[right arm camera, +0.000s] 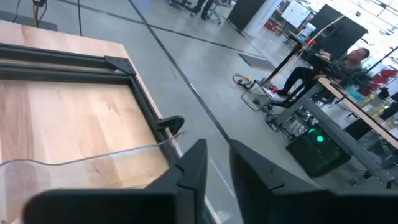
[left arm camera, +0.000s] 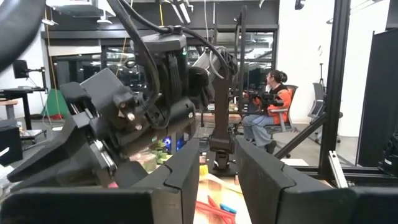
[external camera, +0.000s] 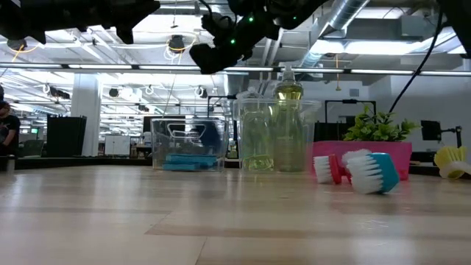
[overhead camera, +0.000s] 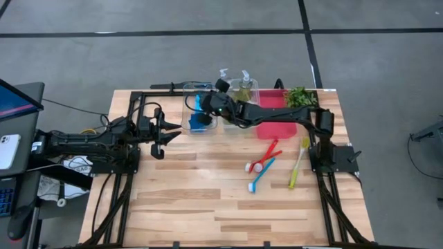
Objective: Pick & Place Kitchen Sink Supplies
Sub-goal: Put the blue sponge into the left transparent bin, then put the yellow dish brush into the red bin
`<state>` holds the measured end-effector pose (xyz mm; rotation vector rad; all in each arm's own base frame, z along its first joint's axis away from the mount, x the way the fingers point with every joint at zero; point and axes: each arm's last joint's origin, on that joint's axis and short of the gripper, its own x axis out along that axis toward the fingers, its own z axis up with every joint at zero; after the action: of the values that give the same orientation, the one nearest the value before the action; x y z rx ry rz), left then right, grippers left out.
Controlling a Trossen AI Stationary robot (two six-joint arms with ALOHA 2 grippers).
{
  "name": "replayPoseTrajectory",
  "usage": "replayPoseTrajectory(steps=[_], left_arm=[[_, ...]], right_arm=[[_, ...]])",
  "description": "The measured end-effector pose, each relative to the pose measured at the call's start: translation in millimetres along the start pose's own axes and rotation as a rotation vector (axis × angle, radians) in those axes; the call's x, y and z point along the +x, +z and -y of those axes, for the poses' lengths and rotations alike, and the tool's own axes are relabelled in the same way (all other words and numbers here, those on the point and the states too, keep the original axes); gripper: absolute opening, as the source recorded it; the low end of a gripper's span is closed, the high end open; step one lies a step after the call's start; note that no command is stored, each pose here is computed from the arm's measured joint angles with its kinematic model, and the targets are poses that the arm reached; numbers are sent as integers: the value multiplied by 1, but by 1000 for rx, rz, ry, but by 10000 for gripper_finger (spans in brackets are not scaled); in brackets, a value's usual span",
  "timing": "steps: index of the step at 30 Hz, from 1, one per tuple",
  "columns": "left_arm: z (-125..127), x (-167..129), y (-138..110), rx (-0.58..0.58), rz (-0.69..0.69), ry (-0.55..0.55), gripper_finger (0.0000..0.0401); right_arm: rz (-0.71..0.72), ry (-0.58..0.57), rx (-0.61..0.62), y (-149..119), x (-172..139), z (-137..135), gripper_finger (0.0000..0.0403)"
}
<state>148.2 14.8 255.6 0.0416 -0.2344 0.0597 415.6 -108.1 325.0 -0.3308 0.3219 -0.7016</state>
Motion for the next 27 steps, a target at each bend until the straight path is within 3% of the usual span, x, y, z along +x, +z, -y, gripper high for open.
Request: replayPoseTrajectory(steps=[8, 12, 15, 22, 27], left_arm=[[-1, 0, 0, 1, -1, 4, 104], [-1, 0, 0, 0, -4, 4, 104], [-1, 0, 0, 0, -5, 4, 104], [-1, 0, -1, 0, -5, 4, 104], [-1, 0, 0, 0, -5, 4, 104]], right_arm=[[12, -24, -33, 13, -19, -11, 113], [-4, -126, -65, 31, -51, -12, 118], [-20, -135, -111, 43, -83, -17, 118], [-43, 54, -256, 56, -169, -39, 118], [-98, 196, -159, 48, -226, -51, 118]])
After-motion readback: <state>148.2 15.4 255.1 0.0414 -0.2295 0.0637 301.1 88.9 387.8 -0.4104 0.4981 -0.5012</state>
